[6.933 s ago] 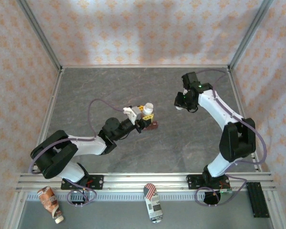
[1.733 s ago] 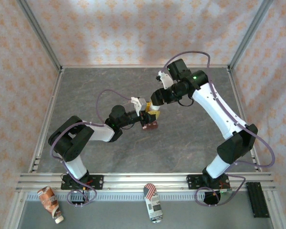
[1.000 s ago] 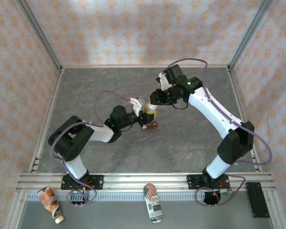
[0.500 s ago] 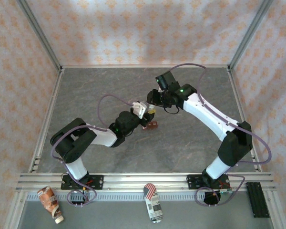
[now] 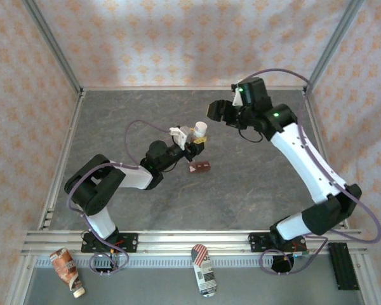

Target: Sort the pills into containers

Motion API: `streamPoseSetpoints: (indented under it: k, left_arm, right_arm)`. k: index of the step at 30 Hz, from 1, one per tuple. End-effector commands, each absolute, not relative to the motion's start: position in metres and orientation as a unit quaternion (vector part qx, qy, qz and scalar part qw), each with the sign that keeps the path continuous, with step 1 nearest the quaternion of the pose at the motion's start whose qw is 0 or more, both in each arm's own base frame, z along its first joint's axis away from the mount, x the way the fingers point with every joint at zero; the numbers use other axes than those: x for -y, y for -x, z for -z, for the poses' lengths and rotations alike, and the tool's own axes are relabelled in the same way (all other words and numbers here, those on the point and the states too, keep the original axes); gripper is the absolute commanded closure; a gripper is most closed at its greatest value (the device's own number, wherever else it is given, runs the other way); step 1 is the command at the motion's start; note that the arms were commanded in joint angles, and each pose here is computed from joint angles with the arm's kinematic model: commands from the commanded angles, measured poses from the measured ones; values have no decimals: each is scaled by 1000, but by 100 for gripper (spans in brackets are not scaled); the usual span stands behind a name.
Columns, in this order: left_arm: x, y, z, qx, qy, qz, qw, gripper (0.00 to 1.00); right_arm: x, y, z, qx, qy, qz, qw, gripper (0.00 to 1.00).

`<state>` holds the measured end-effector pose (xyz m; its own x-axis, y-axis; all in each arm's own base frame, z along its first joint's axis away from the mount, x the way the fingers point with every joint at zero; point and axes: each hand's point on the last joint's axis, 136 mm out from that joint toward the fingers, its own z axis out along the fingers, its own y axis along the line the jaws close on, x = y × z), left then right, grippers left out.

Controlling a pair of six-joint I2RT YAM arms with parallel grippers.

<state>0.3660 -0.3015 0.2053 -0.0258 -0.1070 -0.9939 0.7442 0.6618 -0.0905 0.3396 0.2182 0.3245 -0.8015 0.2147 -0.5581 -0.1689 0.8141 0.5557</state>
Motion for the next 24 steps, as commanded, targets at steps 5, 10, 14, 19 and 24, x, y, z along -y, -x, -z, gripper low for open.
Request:
streamPoseSetpoints:
  k: [5,10,14,19,24]
  left_arm:
    - [317,-331,-248,-561,-315,443,624,100]
    - [323,-323,-254,-551,-329,477,600,100]
    - [327,-321,-257,-547,-334,494,588,100]
    - [329,-321,-255,-549,-334,501,580,100]
    - [329,-321,-255,-549,-334,502,579,100]
  right_arm:
    - [-220,-312,-322,-906,127,-287,286,26]
    - [-228,-307,-306,-909,170,-288,250,24]
    - [-235,-304,-297,-908,184,-296,230,24]
    - [-243,-301,-288,-910,196,-294,216,25]
    - [-247,-303,-280,-914,200,-288,206,29]
